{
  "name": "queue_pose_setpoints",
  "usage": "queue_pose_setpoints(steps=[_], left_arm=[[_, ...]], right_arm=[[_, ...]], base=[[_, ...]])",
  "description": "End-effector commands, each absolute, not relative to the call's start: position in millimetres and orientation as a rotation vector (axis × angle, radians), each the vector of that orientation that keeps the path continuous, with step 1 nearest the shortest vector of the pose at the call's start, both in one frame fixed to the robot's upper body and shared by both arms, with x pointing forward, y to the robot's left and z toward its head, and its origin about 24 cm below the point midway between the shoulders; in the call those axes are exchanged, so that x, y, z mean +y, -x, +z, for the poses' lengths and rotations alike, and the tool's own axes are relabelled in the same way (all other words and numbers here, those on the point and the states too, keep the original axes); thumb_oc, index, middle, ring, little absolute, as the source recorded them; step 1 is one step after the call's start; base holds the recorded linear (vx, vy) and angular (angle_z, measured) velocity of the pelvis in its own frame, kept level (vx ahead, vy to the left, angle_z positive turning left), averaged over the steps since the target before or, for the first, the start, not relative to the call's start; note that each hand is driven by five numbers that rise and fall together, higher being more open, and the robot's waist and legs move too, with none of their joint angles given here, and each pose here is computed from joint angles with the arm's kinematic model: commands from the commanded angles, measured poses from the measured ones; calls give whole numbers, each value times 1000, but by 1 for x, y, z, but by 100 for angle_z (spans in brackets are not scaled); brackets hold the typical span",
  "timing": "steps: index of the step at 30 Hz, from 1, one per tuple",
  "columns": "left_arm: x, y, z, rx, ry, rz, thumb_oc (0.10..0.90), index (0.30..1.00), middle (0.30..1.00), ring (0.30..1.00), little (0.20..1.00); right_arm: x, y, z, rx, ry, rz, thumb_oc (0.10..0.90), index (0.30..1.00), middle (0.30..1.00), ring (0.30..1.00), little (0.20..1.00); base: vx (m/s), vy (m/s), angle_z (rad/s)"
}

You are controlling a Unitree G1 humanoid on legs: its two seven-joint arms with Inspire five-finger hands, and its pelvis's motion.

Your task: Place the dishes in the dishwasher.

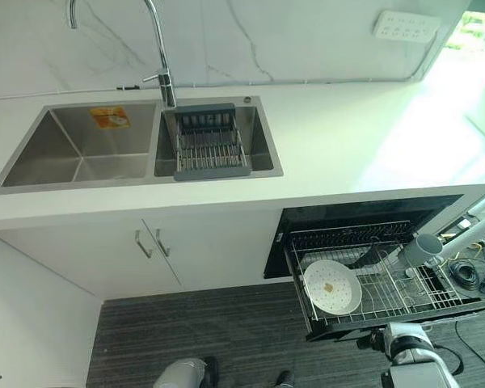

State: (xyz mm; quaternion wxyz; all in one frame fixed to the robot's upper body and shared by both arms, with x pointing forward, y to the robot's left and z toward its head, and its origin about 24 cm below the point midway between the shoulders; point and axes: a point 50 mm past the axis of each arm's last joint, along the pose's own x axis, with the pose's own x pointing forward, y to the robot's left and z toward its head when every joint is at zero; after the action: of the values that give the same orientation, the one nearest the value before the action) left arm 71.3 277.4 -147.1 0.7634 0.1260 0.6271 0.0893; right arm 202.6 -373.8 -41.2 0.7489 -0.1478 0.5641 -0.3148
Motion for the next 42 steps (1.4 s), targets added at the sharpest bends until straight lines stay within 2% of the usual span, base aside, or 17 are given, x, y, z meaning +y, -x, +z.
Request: queue_pose_setpoints(steps=[1, 11, 18, 23, 29, 35, 42], left_arm=[[294, -75, -139, 1336, -332, 209, 800, 900, 900, 900, 900], [298, -74, -139, 1331, -326, 221, 800, 900, 900, 900, 900], [301, -93, -132, 1257, -314, 218, 800, 900, 900, 900, 900], [299, -102, -129, 1198, -291, 214, 800, 900, 900, 900, 900], [295, -95, -130, 1181, -262, 197, 800, 900, 900, 900, 900], [288, -88, -134, 1153, -217, 167, 800, 900, 900, 900, 900], [279, -92, -135, 1087, -187, 142, 800, 900, 900, 900, 900]], right_arm=[[-404, -258, 37, 896, 442, -788, 800, 900, 900, 900, 900], [-415, -293, 110, 706, 490, -859, 800, 900, 900, 900, 900], [-407, -325, 192, 406, 510, -960, 800, 900, 900, 900, 900], [-385, -345, 274, -8, 620, -997, 800, 900, 900, 900, 900], [-346, -343, 342, -535, 811, -974, 800, 900, 900, 900, 900], [-326, -340, 355, -761, 856, -906, 800, 900, 900, 900, 900], [-324, -346, 322, -753, 728, -853, 800, 900, 900, 900, 900]], base=[[46, 41, 7], [65, 32, 14], [-17, 20, 17], [-37, 32, 13], [23, 51, 6], [18, 59, -4], [-6, 14, -2]])
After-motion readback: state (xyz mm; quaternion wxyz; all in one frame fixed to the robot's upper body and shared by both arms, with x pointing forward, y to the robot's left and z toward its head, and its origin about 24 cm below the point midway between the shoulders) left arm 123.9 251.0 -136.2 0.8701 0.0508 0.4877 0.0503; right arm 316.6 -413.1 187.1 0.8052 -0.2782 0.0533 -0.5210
